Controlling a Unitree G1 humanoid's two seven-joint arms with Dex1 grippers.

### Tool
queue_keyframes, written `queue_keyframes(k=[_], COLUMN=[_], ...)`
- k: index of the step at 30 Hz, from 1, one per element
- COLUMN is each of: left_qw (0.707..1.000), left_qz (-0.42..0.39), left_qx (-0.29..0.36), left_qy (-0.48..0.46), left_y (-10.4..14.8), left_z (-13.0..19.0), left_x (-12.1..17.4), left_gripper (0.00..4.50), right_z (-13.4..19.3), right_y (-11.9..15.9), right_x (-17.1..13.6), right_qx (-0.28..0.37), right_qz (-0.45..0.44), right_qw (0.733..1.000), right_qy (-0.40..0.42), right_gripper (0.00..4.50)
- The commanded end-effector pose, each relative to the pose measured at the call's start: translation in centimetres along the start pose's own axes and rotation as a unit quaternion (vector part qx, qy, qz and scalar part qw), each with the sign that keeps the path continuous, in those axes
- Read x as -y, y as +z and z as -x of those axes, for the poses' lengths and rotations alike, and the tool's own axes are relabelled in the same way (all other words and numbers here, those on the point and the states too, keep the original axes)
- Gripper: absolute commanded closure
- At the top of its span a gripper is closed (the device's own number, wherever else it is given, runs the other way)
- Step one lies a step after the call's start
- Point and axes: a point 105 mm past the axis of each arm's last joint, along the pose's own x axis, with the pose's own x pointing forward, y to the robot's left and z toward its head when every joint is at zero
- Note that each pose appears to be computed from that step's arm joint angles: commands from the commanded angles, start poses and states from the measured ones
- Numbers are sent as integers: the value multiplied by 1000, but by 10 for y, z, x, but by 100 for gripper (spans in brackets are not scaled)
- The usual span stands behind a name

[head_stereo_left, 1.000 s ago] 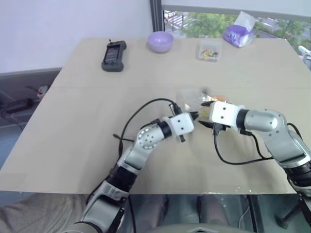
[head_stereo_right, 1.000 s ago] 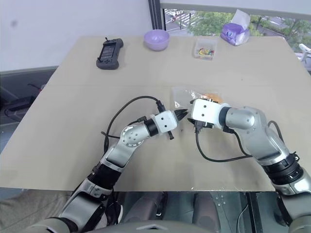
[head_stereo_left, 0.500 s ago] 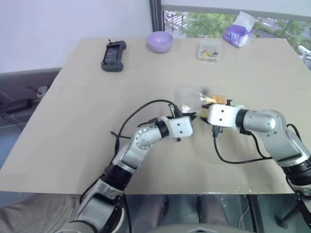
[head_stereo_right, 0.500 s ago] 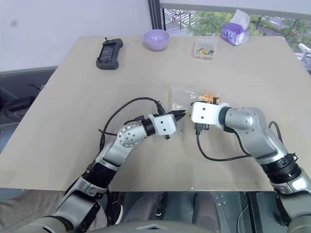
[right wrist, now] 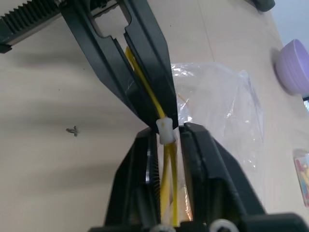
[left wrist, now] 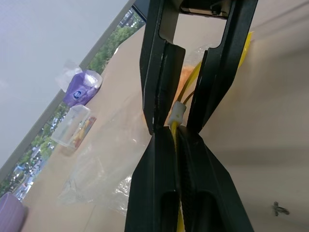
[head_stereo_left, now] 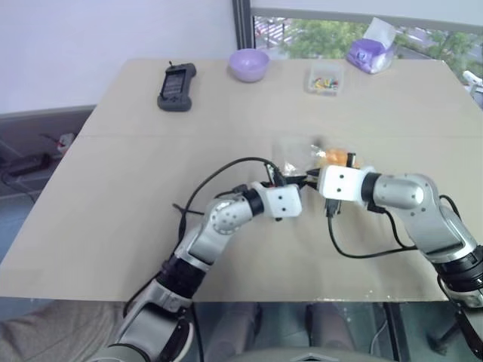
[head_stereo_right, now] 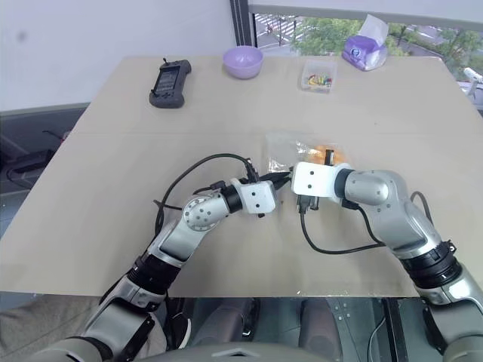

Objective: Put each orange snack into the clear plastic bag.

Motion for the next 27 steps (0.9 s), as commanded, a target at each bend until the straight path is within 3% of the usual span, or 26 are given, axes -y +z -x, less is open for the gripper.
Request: queue_keyframes(k=[1,27], left_qw=[1000,999], left_qz=[-10,46], left_qx=[20,-1], left_qy=[13,21], left_y=[12,5], left_z=[0,-5], left_x=[-6,-7], left_gripper=[450,450], right_z=[8,21], right_y=[12,12], right_x=[10,10], right_qx=[14,3], right_qz=[25,61], right_qw=[999,998], right_qy=[-24,-27], right_gripper=[374,374])
